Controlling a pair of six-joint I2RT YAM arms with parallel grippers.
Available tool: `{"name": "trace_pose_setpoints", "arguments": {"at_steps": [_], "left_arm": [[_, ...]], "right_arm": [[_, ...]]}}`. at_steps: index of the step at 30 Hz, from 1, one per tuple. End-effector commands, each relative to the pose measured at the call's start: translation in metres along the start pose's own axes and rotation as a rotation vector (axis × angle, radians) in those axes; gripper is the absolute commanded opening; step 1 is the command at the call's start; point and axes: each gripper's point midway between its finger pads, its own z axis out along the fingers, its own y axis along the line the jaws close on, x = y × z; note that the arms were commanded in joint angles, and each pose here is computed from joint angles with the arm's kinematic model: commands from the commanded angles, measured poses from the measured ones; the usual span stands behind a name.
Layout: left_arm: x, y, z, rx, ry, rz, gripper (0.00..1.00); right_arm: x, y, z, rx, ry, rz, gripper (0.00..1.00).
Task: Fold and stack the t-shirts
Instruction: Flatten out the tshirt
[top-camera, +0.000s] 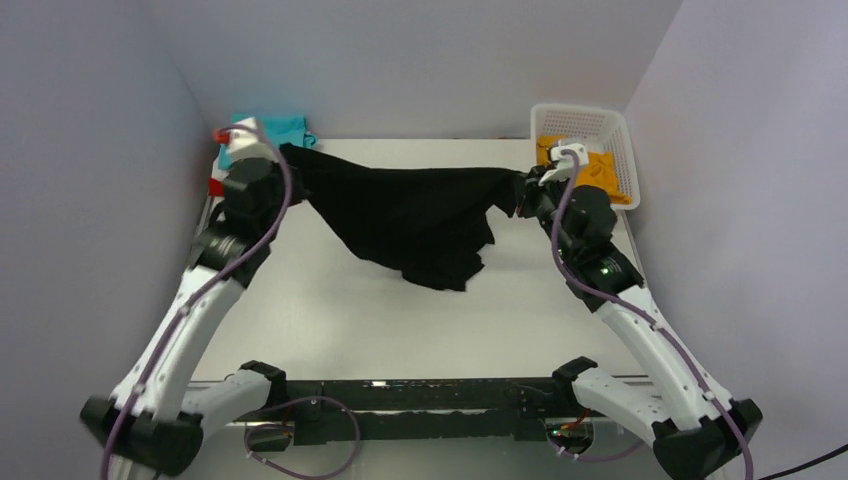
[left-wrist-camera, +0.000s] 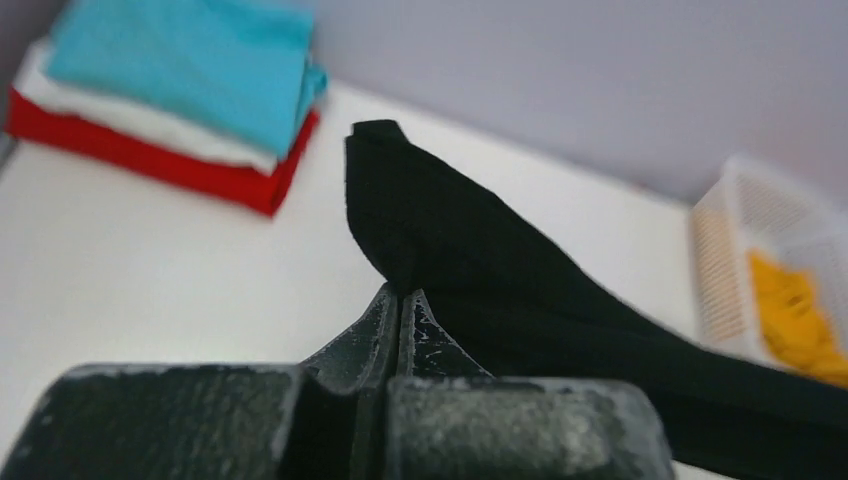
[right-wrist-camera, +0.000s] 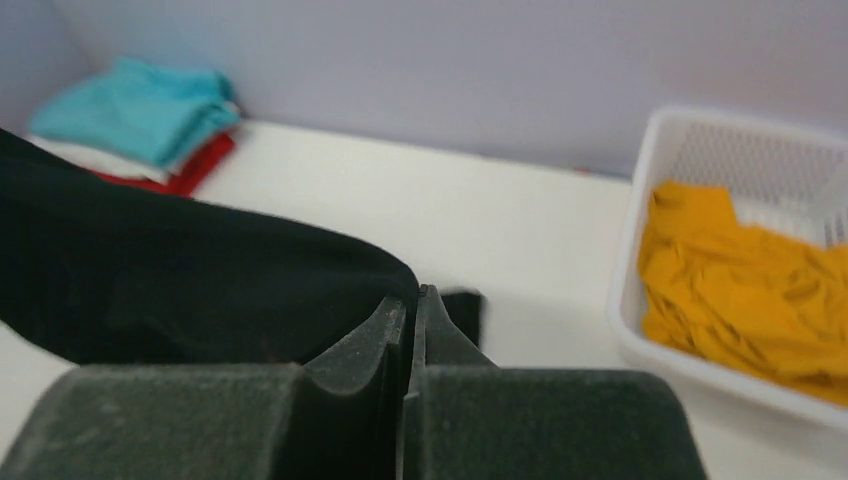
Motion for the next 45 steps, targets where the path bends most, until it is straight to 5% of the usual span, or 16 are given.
{"name": "trace_pose_setpoints", "arguments": {"at_steps": [1, 12, 17, 20, 24, 30, 34, 36, 38, 40, 42, 45], "left_arm": [[-0.071, 0.017, -0.071, 0.010, -0.273, -0.022, 0.00], [-0.221, -0.006, -0.303, 0.407, -0.793, -0.057, 0.00], [-0.254, -0.012, -0.366, 0.496, -0.919, -0.028, 0.00], [-0.263, -0.016, -0.363, 0.486, -0.923, -0.011, 0.00], [-0.268, -0.018, -0.314, 0.373, -0.873, -0.010, 0.00], [-0.237, -0.009, -0.164, 0.042, -0.676, 0.043, 0.00], [-0.159, 0.026, -0.033, -0.296, -0.433, 0.123, 0.01], [-0.107, 0.043, 0.027, -0.398, -0.280, 0.147, 0.12], [-0.054, 0.059, 0.081, -0.457, -0.112, 0.171, 0.45], [-0.010, 0.069, 0.124, -0.494, 0.052, 0.184, 0.93], [0.032, 0.078, 0.159, -0.534, 0.209, 0.210, 0.99], [0.051, 0.075, 0.176, -0.527, 0.292, 0.228, 1.00]], "right_arm": [[-0.108, 0.018, -0.050, -0.140, -0.286, -0.028, 0.00], [-0.267, 0.096, -0.185, -0.650, -0.595, -0.072, 0.00], [-0.305, 0.096, -0.213, -0.665, -0.684, -0.081, 0.00], [-0.310, 0.085, -0.197, -0.577, -0.691, -0.078, 0.00], [-0.302, 0.071, -0.144, -0.439, -0.641, -0.095, 0.00], [-0.235, 0.020, -0.008, -0.082, -0.441, -0.143, 0.00], [-0.120, -0.004, 0.098, -0.025, -0.161, -0.076, 0.02], [-0.056, -0.006, 0.140, -0.031, -0.056, -0.072, 0.06], [0.011, -0.006, 0.178, -0.047, 0.053, -0.040, 0.20], [0.075, -0.004, 0.211, -0.070, 0.171, -0.033, 0.68], [0.123, -0.012, 0.238, -0.022, 0.299, -0.023, 0.95], [0.154, -0.024, 0.252, 0.058, 0.424, -0.039, 1.00]]}}
